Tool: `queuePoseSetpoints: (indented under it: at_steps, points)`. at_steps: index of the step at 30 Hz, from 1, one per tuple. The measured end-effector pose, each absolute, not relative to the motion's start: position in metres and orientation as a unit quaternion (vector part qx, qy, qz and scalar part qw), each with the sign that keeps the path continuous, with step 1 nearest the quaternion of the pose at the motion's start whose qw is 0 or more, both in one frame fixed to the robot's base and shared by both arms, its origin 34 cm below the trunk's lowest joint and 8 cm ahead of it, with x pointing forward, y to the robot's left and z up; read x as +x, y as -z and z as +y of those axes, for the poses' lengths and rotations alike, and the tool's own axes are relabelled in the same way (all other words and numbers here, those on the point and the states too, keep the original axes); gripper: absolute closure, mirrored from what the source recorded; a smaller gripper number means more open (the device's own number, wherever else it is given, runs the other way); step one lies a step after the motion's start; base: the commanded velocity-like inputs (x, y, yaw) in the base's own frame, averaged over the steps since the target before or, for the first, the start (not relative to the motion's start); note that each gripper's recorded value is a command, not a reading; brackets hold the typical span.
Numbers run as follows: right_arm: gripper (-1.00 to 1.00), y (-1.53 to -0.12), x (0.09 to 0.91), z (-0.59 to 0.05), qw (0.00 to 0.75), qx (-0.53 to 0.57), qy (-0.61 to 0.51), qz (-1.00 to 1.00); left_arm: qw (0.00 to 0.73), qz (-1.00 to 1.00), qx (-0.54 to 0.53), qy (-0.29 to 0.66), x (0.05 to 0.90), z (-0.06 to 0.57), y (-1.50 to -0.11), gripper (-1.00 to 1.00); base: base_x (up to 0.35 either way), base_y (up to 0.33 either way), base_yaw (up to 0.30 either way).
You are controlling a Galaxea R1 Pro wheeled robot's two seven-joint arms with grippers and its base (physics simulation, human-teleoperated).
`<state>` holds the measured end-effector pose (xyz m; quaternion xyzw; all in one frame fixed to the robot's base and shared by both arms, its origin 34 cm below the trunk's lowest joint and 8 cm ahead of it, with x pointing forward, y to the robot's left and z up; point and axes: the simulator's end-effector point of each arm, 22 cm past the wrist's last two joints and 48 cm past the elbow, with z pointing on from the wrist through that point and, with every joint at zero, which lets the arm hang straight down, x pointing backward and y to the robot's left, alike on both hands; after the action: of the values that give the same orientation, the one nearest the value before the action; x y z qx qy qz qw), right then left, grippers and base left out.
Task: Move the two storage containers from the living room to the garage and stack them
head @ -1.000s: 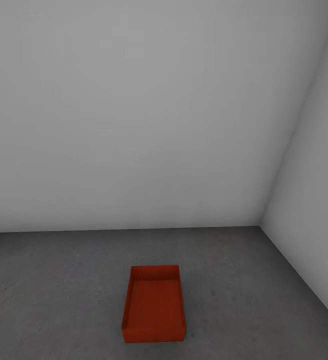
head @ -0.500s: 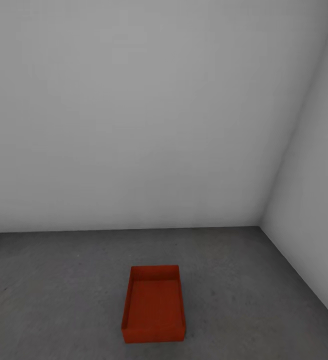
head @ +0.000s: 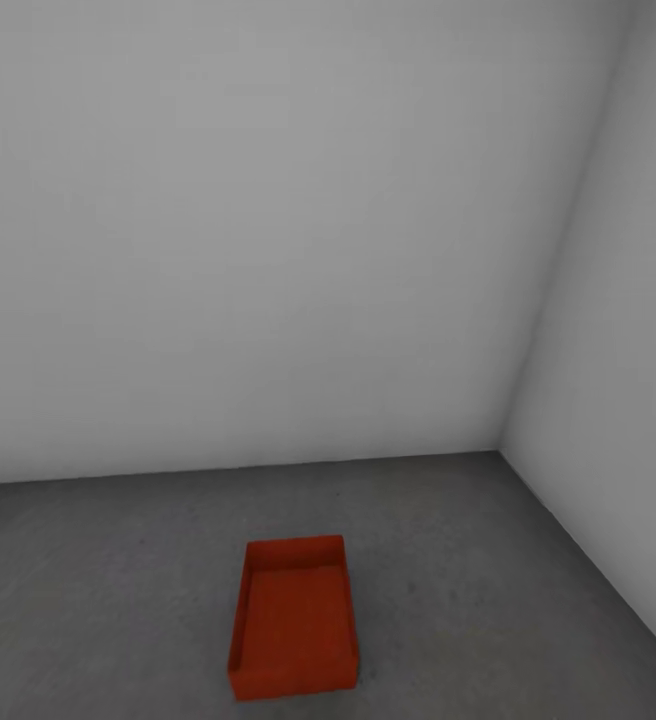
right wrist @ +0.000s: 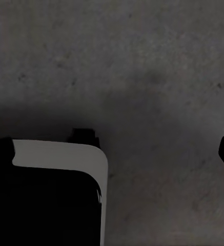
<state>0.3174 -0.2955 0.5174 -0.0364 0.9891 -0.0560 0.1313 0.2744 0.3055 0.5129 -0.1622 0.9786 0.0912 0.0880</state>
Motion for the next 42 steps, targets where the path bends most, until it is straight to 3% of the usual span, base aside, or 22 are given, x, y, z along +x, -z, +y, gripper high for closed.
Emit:
queuePoseSetpoints:
  at_steps: [10,24,42]
  points:
    - [-1.00,-0.5196,0.3219,-0.2957,0.137,-0.037,0.056,0.988,0.095,0.978,-0.163,-0.090,0.2795,0.3055,-0.5147,-1.00,0.000,0.000,-0.186]
    - [-1.00,-0.5198,0.3221,-0.2951,0.136,-0.040,0.055,0.988,0.096,0.978,-0.163,-0.090,0.2804,0.3056,-0.5151,-1.00,0.000,0.000,-0.040]
    - [-1.00,-0.5198,0.3218,-0.2963,0.136,-0.042,0.056,0.988,0.096,0.978,-0.163,-0.090,0.2805,0.3056,-0.5151,-1.00,0.000,0.000,-0.237]
